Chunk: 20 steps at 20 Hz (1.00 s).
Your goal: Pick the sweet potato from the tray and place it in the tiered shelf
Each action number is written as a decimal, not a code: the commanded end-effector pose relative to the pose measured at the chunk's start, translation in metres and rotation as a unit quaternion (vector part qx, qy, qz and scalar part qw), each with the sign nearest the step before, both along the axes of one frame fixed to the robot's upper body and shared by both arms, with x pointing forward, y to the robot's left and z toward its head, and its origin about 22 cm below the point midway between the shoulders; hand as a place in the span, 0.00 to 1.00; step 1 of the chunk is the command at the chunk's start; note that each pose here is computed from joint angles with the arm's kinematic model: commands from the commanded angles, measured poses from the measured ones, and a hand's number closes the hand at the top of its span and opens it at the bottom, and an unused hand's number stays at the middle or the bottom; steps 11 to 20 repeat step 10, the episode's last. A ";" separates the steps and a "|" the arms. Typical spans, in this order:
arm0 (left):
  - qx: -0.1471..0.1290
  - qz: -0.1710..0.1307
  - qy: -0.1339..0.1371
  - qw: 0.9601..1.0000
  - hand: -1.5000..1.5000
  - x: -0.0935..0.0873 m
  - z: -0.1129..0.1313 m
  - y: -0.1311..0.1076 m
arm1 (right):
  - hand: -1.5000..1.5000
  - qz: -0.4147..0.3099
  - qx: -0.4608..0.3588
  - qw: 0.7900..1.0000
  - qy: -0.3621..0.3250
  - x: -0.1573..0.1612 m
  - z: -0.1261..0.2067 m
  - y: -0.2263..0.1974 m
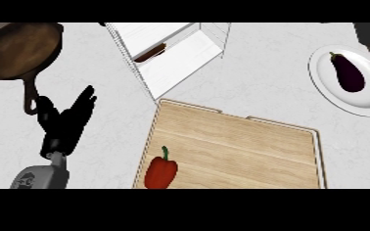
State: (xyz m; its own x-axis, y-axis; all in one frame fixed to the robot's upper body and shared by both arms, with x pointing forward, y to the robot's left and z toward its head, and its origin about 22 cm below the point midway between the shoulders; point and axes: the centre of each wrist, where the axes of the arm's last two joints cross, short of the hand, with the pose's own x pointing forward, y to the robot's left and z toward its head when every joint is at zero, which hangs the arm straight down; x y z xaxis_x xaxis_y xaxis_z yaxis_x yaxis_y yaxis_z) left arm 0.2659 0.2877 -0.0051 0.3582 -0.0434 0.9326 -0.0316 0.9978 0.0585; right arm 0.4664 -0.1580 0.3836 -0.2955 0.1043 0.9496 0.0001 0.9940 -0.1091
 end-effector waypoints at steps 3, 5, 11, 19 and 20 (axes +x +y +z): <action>-0.007 -0.007 0.026 1.000 0.50 0.002 -0.004 -0.005 | 0.00 -0.043 0.058 0.997 0.019 -0.001 0.005 -0.072; -0.003 -0.004 0.032 0.999 0.50 -0.003 -0.013 -0.005 | 0.00 -0.017 0.047 0.998 0.024 -0.005 0.006 -0.102; -0.010 -0.008 0.024 1.000 0.50 -0.005 -0.012 -0.015 | 0.00 -0.002 0.037 0.999 0.024 -0.005 -0.014 -0.133; -0.010 -0.008 0.024 1.000 0.50 -0.005 -0.012 -0.015 | 0.00 -0.002 0.037 0.999 0.024 -0.005 -0.014 -0.133; -0.010 -0.008 0.024 1.000 0.50 -0.005 -0.012 -0.015 | 0.00 -0.002 0.037 0.999 0.024 -0.005 -0.014 -0.133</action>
